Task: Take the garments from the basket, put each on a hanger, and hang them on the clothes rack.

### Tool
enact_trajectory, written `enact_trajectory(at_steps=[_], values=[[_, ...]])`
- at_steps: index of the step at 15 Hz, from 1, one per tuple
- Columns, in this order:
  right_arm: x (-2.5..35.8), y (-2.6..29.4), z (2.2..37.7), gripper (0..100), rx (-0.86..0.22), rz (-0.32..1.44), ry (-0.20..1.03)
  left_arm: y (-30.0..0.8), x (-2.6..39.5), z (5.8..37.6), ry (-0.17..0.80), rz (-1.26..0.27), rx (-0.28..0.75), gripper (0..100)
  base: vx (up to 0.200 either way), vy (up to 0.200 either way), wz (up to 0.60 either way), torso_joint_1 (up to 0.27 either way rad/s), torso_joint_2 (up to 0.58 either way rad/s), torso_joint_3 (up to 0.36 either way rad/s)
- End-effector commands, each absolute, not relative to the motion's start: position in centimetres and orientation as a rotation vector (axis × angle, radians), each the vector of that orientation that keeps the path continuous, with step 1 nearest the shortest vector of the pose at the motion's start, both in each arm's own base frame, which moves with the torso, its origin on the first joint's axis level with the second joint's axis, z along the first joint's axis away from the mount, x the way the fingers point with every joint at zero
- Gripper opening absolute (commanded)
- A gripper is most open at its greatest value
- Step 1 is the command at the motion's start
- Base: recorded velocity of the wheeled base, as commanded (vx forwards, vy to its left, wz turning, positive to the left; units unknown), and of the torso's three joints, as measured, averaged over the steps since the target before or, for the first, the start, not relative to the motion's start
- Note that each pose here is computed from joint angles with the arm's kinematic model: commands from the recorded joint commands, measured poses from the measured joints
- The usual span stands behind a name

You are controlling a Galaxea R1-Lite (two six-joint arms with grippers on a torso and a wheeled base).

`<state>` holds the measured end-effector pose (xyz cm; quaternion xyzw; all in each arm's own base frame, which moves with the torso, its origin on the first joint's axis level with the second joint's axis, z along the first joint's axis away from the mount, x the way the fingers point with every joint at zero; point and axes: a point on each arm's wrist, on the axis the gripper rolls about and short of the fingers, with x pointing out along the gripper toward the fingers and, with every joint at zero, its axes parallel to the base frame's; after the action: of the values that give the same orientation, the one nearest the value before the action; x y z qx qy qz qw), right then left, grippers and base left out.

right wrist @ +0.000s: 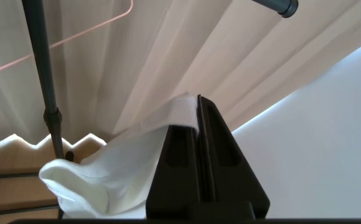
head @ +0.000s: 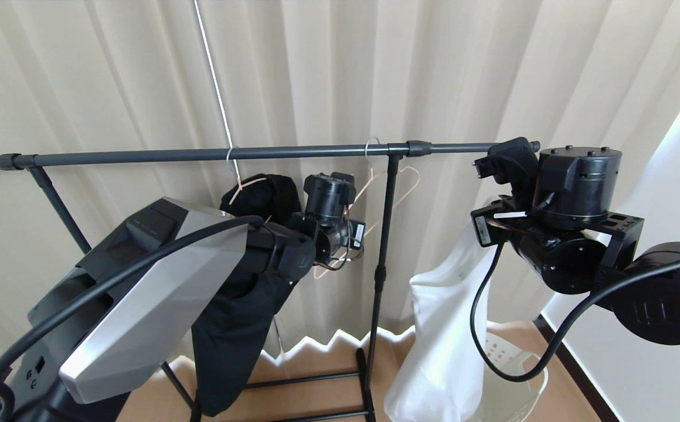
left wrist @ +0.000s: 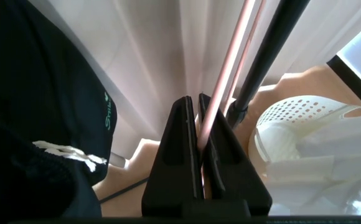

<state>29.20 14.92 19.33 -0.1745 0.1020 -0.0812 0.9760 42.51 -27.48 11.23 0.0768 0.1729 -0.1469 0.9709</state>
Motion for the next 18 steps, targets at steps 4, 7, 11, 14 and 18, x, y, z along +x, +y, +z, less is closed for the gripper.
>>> enact_trajectory(at_steps=[4, 7, 11, 14, 18], values=[[29.1, 14.9, 19.2, 0, -0.355, -0.163, 0.209, -27.3, 41.4, 13.0, 0.334, -0.304, 0.14, 0, 0.0, 0.0, 0.0, 0.0, 0.0, 0.0], [28.8, 14.9, 19.3, 0, -0.354, -0.157, 0.207, -26.9, 40.8, 13.5, 0.339, -0.304, 0.144, 0, 0.0, 0.0, 0.0, 0.0, 0.0, 0.0], [28.8, 15.0, 19.3, 0, -0.355, -0.157, 0.208, -26.4, 40.3, 14.2, 0.308, -0.302, 0.124, 0, 0.0, 0.0, 0.0, 0.0, 0.0, 0.0], [28.9, 15.0, 19.1, 0, -0.359, -0.157, 0.213, -26.4, 40.2, 13.7, 0.32, -0.302, 0.128, 0, 0.0, 0.0, 0.0, 0.0, 0.0, 0.0], [28.9, 15.0, 19.0, 0, -0.36, -0.156, 0.216, -26.1, 39.8, 13.5, 0.321, -0.3, 0.13, 0, 0.0, 0.0, 0.0, 0.0, 0.0, 0.0]])
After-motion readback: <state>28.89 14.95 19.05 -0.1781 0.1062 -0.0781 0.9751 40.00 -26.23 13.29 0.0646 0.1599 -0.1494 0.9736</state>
